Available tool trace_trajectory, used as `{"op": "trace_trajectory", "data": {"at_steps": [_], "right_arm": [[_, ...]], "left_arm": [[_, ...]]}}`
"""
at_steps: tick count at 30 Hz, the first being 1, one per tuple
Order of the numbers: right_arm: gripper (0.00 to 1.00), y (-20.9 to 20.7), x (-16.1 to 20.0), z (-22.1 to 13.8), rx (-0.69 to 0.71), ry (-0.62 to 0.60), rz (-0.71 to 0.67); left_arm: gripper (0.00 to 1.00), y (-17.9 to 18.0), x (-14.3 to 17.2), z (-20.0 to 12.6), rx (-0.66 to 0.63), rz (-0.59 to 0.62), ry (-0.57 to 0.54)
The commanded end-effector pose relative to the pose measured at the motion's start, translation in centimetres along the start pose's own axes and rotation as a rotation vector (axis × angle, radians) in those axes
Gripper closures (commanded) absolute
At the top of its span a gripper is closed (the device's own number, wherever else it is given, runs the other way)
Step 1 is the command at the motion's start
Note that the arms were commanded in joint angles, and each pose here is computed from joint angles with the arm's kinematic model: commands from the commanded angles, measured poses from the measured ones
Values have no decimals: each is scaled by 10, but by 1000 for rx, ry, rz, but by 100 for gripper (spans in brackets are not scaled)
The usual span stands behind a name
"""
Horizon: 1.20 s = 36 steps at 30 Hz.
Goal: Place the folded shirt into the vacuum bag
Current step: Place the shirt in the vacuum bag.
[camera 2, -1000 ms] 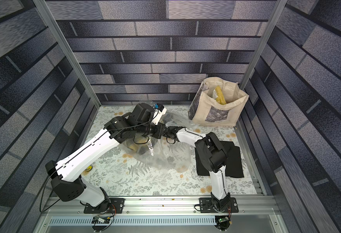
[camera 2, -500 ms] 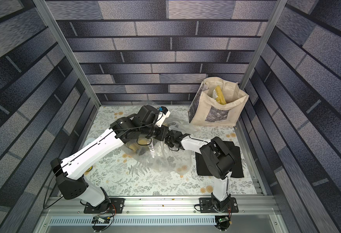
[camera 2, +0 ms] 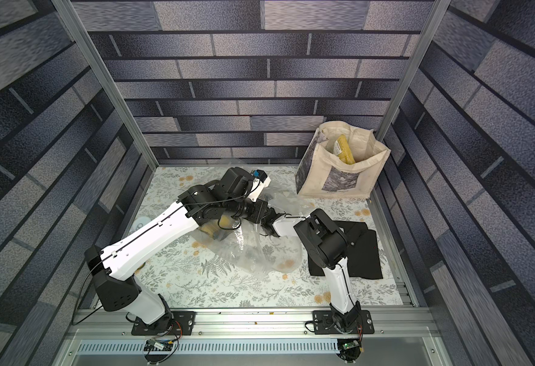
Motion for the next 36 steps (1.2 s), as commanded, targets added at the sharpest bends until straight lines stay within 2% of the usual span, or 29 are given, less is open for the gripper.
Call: {"op": "trace_trajectory", "data": {"at_steps": [1, 4, 6, 10, 13, 16, 17, 20, 26, 29, 32, 36], "right_arm": [[90, 20, -11, 16, -75, -69, 34], [87, 5, -6, 31, -61, -26, 81], [81, -1, -3, 29, -57, -14, 79], [45, 1, 0, 8, -45, 3, 20], [35, -1, 4, -14, -35, 14, 0], [33, 1, 10, -38, -41, 23, -9], [33, -14, 18, -44, -2, 34, -10], [32, -23, 30, -57, 60, 68, -42], [33, -37, 57, -79, 164, 107, -179], [33, -24, 56, -101, 188, 106, -249], [33, -7, 47, -132, 254, 74, -351], [33, 1, 37, -166, 291, 80, -412]], "left_arm": [[96, -7, -3, -4, 27, -4, -10], [96, -1, -1, -7, 0, -9, -9], [96, 7, 0, -10, -19, -25, -16], [96, 25, 1, -18, -43, -66, -47], [96, 36, 1, -20, -64, -88, -61], [96, 46, 0, -18, -78, -104, -71], [96, 48, -1, -16, -83, -110, -74], [96, 55, -3, -9, -93, -115, -73], [96, 67, -16, -3, -110, -132, -103], [96, 75, -12, 3, -155, -123, -70], [95, 79, -5, 7, -150, -132, -53], [94, 79, 2, 11, -126, -144, -49]]}}
Point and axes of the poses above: each gripper's point midway between its finger pads, its own z axis out along the fingers, its own y axis along the line the jaws close on, x = y × z, the point moved 10 cm from there along -z, back along the fingers, and after that the axes turned 1 degree about z, right-handed, at the moved point
